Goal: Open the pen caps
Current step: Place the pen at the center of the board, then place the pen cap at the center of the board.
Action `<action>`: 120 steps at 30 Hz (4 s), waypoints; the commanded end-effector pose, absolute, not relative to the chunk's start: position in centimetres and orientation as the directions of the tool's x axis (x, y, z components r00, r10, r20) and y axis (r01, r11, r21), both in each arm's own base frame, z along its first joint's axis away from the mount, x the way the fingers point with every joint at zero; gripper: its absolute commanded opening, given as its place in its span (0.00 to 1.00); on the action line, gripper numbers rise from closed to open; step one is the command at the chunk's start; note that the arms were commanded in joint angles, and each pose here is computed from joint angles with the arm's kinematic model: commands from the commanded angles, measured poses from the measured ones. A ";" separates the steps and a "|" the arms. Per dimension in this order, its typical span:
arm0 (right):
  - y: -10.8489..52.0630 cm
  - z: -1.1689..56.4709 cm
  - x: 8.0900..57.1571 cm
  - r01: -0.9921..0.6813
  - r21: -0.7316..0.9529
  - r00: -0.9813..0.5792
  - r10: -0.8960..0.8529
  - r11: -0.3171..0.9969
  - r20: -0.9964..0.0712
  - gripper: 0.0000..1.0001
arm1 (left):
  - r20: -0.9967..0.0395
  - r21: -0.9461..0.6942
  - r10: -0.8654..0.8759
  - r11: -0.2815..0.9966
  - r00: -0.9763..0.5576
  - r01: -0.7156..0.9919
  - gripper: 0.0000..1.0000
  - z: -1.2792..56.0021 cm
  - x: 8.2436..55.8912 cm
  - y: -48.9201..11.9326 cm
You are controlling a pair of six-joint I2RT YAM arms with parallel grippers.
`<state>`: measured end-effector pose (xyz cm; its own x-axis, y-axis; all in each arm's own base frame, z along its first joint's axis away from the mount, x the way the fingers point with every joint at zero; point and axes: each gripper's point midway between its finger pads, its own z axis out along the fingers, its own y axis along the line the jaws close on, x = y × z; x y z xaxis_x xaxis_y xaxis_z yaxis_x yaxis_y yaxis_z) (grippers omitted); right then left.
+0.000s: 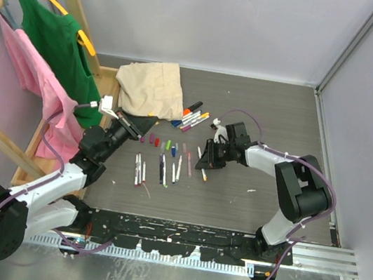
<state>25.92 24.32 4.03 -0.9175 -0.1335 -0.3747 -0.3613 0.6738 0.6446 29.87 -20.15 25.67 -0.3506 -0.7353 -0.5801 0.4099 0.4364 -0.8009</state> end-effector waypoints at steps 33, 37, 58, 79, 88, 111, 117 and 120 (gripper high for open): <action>23.9 2.6 28.4 -0.283 0.635 -0.951 -0.126 0.719 -0.281 0.23 | -0.564 -0.810 -0.743 0.413 -0.359 0.417 0.00 25.5 29.3 -20.1; 23.8 3.0 28.6 -0.283 0.640 -0.950 -0.118 0.714 -0.288 0.25 | -0.564 -0.809 -0.744 0.411 -0.359 0.420 0.00 25.6 29.3 -20.2; 24.0 8.4 29.7 -0.397 0.672 -0.901 -0.124 0.625 -0.417 0.27 | -0.549 -0.830 -0.691 0.384 -0.470 0.404 0.00 24.0 29.4 -23.0; 15.3 21.0 34.4 -0.673 0.285 -0.538 -0.187 0.682 -0.822 0.41 | -0.647 -0.447 -0.300 0.894 -0.701 0.030 0.00 11.1 32.3 -29.9; 15.1 22.3 33.9 -0.704 0.281 -0.491 -0.161 0.653 -0.856 0.59 | -0.659 -0.298 -0.199 0.955 -0.725 0.009 0.05 8.6 34.3 -31.8; 15.2 22.1 33.8 -0.713 0.279 -0.482 -0.161 0.643 -0.861 0.58 | -0.642 -0.240 -0.184 0.970 -0.745 -0.032 0.14 6.2 38.2 -34.0; 15.3 22.1 33.8 -0.716 0.281 -0.481 -0.160 0.639 -0.862 0.58 | -0.634 -0.240 -0.181 0.970 -0.752 -0.032 0.15 5.6 38.2 -34.2; 15.3 22.0 33.8 -0.715 0.283 -0.484 -0.161 0.639 -0.860 0.58 | -0.630 -0.241 -0.183 0.970 -0.755 -0.033 0.17 5.4 38.3 -34.2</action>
<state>33.49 15.14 20.98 -0.5341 -0.1643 -0.8293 -0.6864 0.6569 0.3119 37.15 -33.54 4.03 -0.7750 -0.1589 -0.6116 -0.0328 0.9767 -0.2122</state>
